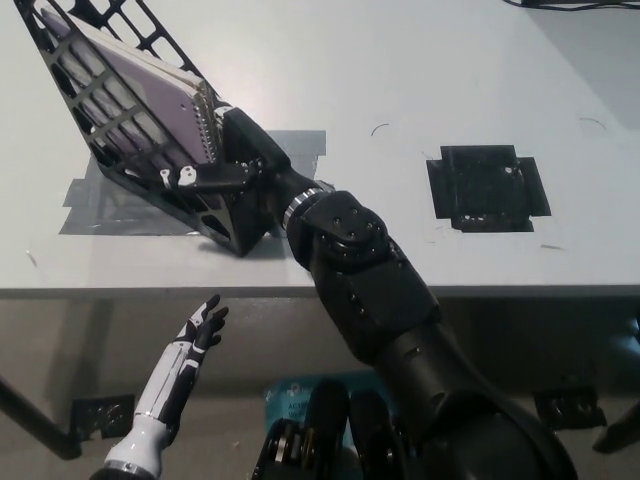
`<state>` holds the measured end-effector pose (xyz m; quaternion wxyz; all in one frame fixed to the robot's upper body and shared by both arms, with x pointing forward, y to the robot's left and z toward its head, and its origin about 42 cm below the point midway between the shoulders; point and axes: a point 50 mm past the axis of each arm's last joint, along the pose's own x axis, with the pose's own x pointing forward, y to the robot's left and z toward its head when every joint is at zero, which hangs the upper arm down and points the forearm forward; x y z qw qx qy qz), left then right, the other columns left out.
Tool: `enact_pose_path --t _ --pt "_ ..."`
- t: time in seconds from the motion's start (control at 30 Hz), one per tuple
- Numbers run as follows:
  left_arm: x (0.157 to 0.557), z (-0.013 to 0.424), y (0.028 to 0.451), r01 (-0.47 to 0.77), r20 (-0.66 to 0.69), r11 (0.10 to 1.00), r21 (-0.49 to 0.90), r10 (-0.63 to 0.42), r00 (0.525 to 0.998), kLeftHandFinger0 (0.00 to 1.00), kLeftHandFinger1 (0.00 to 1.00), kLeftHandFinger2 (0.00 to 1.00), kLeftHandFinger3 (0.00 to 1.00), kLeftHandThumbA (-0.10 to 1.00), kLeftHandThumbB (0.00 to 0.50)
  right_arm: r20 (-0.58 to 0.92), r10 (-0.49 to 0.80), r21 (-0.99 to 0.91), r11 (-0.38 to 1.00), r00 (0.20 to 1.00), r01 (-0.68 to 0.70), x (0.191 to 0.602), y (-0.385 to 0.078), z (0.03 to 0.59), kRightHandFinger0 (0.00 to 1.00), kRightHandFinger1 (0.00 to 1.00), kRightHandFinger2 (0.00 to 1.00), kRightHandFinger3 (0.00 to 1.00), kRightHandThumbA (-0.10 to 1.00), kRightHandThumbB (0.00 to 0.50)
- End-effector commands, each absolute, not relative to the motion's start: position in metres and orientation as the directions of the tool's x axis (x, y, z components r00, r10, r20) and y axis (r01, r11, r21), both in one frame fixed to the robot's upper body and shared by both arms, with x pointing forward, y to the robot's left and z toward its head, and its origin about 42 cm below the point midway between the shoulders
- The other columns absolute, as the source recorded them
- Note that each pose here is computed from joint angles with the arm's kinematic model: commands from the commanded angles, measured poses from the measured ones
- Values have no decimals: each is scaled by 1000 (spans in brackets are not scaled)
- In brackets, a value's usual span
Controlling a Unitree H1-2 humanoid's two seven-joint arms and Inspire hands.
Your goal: A shelf with a book inside it is placed on the center of the desk infront of the robot. The robot uses its right hand to grab the book, take it out and hand it to a person.
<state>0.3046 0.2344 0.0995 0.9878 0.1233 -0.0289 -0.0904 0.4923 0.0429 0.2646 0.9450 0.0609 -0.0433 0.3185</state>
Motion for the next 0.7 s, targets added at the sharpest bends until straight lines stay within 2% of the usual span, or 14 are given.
enact_pose_path --t 0.0,0.07,0.1,0.13,0.17,0.2,0.23,0.27,0.3,0.33,0.37,0.4,0.53,0.67 --pt "310 115 234 189 76 942 279 -218 973 1000 1000 1000 1000 1000 318 252 599 32 780 760 -626 496 53 308 1000 1000 1000 1000 990 410" --pt "310 115 234 190 81 943 273 -220 972 1000 1000 1000 1000 1000 306 258 605 35 774 754 -633 495 53 310 1000 1000 1000 1000 945 361" --pt "310 115 234 191 87 944 270 -221 971 1000 1000 1000 1000 1000 299 258 603 47 772 755 -634 495 53 311 1000 1000 1000 1000 865 345" --pt "311 114 234 190 90 946 263 -220 971 1000 1000 1000 1000 1000 306 255 590 59 781 766 -622 496 54 312 1000 1000 1000 1000 701 331" --pt "312 115 234 189 91 947 260 -219 971 1000 1000 1000 1000 1000 308 249 575 66 792 779 -606 496 55 313 1000 1000 1000 1000 590 259" --pt "312 115 234 189 91 947 261 -219 971 1000 1000 1000 1000 1000 308 244 568 68 799 786 -598 496 55 313 1000 1000 1000 1000 590 259" --pt "312 115 234 188 87 945 268 -217 972 1000 1000 1000 1000 1000 327 246 551 32 817 797 -575 497 55 313 613 720 800 851 469 119" --pt "312 115 233 188 85 945 269 -218 972 1000 1000 1000 1000 1000 328 251 548 15 822 798 -569 498 54 312 345 430 501 604 489 69" --pt "312 115 233 188 84 944 270 -218 972 1000 1000 1000 1000 1000 328 254 545 6 825 799 -565 498 54 312 345 430 501 604 489 69" --pt "312 116 233 191 85 943 271 -221 971 1000 1000 1000 1000 1000 326 256 542 -14 830 800 -558 499 53 311 40 111 198 333 601 69" --pt "312 116 234 192 83 943 273 -222 972 1000 1000 1000 1000 1000 330 258 537 -32 836 803 -548 498 53 311 8 22 40 142 778 81" --pt "313 117 233 192 80 943 272 -221 972 1000 1000 1000 1000 1000 333 264 530 -40 841 806 -540 497 54 314 0 1 2 8 965 91" --pt "314 119 232 197 80 943 269 -226 971 1000 1000 1000 1000 1000 309 305 554 104 790 775 -605 489 57 328 0 0 0 0 1000 78" --pt "317 119 232 202 79 944 260 -230 970 1000 1000 1000 1000 987 280 356 587 165 727 727 -667 484 58 336 0 0 0 0 1000 103"
